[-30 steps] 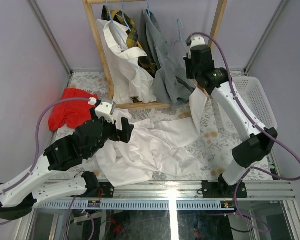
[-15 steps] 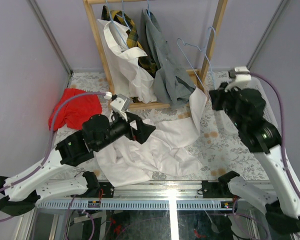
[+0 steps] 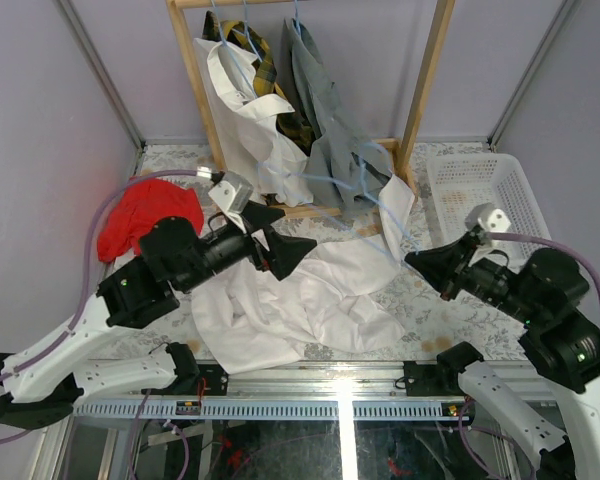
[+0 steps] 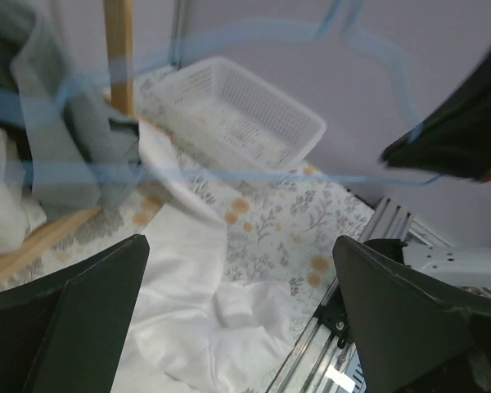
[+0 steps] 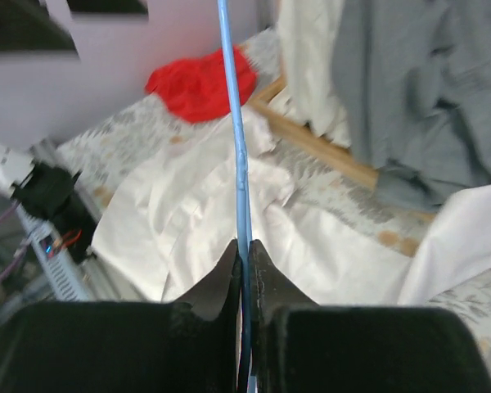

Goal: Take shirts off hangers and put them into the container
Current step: Adjust the hanger.

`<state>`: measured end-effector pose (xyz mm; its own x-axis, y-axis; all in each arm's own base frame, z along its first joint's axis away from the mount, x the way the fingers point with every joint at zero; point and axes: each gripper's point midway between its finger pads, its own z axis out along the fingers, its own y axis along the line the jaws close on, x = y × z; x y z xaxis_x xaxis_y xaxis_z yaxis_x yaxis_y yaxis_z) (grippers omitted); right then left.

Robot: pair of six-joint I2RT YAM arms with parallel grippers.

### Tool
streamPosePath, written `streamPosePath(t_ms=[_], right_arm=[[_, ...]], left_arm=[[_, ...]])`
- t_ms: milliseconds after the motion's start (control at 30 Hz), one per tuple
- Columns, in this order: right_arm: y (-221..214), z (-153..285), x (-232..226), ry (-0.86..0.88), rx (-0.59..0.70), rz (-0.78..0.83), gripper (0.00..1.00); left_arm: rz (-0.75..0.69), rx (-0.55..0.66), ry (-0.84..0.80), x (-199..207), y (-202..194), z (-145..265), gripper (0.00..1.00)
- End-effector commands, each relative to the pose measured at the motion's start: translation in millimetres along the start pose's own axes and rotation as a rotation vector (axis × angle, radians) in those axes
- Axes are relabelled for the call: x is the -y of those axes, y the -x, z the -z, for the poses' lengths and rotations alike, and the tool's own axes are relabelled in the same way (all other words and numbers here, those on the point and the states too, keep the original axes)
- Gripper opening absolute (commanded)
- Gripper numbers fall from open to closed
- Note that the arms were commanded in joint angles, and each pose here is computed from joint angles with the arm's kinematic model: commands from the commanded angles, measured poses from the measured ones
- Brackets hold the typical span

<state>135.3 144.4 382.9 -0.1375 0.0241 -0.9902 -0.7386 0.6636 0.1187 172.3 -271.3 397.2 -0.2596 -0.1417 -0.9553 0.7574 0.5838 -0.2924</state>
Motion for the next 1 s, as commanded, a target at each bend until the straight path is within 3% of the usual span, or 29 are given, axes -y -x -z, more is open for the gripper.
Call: streamPosePath(t_ms=[0,200,267,367,600,767,867,967], right_arm=[[-45,-19,-19,0.198,-0.174,-0.011,0.00],[-72,-30,-51,0.507,-0.229,0.000,0.00],[-73,-33,-52,0.531,-0.230,0.019,0.00],[-75,-37,-53,0.565,-0.237,0.021,0.00],[-83,-46,-53,0.597,-0.245,-0.008,0.00],[-82,-46,-58,0.632,-0.213,-0.024,0.00],[-82,-43,-61,0.648,-0.211,-0.026,0.00],[-80,-39,-64,0.670,-0.201,-0.014,0.00]], left_arm=[[-0.093,0.162,-0.157,33,64,23,0.93],[-0.076,0.100,-0.106,25,55,20,1.00],[-0.022,0.013,-0.049,20,46,11,1.00],[-0.029,-0.112,-0.148,38,27,5,1.00],[-0.005,-0.044,-0.071,17,33,28,1.00],[-0.021,-0.154,-0.150,20,9,26,0.99],[-0.001,-0.188,-0.281,34,1,24,0.93],[0.036,-0.216,-0.362,36,-3,20,0.76]])
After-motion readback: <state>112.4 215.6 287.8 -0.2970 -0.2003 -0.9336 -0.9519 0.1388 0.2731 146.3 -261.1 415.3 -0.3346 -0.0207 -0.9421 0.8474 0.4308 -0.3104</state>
